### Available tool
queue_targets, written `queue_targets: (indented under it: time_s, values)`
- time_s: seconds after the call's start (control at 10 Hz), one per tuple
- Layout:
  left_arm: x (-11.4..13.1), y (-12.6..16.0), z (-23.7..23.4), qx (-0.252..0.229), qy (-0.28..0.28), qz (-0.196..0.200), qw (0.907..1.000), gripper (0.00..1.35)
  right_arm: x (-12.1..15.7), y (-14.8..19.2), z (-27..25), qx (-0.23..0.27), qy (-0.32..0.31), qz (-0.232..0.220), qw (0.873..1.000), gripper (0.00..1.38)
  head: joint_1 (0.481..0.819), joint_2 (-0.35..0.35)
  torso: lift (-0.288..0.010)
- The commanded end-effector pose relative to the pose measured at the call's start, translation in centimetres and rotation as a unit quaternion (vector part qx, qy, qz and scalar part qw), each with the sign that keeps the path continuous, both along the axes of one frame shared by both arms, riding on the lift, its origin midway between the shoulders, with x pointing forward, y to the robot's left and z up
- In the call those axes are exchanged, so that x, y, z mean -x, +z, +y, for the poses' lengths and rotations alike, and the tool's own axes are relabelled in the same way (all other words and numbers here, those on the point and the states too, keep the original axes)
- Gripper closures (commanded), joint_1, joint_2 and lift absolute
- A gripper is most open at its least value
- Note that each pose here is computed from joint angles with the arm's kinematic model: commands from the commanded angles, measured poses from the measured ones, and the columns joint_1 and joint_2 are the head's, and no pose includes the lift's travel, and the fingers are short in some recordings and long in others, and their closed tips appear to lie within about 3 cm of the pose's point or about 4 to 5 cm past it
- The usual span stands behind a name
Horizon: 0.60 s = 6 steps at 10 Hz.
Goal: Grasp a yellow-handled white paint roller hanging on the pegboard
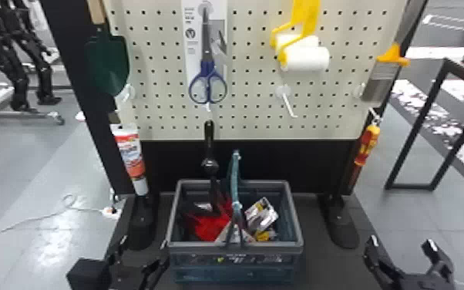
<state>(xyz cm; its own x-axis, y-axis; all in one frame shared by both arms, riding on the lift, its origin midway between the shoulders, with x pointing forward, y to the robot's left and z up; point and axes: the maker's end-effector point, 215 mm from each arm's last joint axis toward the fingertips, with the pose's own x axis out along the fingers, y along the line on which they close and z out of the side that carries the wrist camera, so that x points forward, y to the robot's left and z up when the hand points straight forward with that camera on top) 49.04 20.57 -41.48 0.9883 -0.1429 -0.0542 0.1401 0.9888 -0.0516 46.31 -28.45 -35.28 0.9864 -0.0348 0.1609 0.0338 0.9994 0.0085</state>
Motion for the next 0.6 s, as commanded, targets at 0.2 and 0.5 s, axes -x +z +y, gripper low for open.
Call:
queue_targets:
  time_s: [0.2, 0.5]
  values:
    - [0.04, -0.21, -0.17, 0.005, -0.005, 0.004, 1.0, 0.38, 0.23, -0.16, 0.09, 0.002, 0.001, 0.002, 1.0, 0.22, 0.549, 0.0, -0.1]
    - [0.06, -0.56, -0.27, 0.007, -0.004, 0.01, 0.9999, 0.38, 0.38, 0.27, -0.24, -0.002, -0.003, -0.002, 1.0, 0.24, 0.549, 0.0, -0.1]
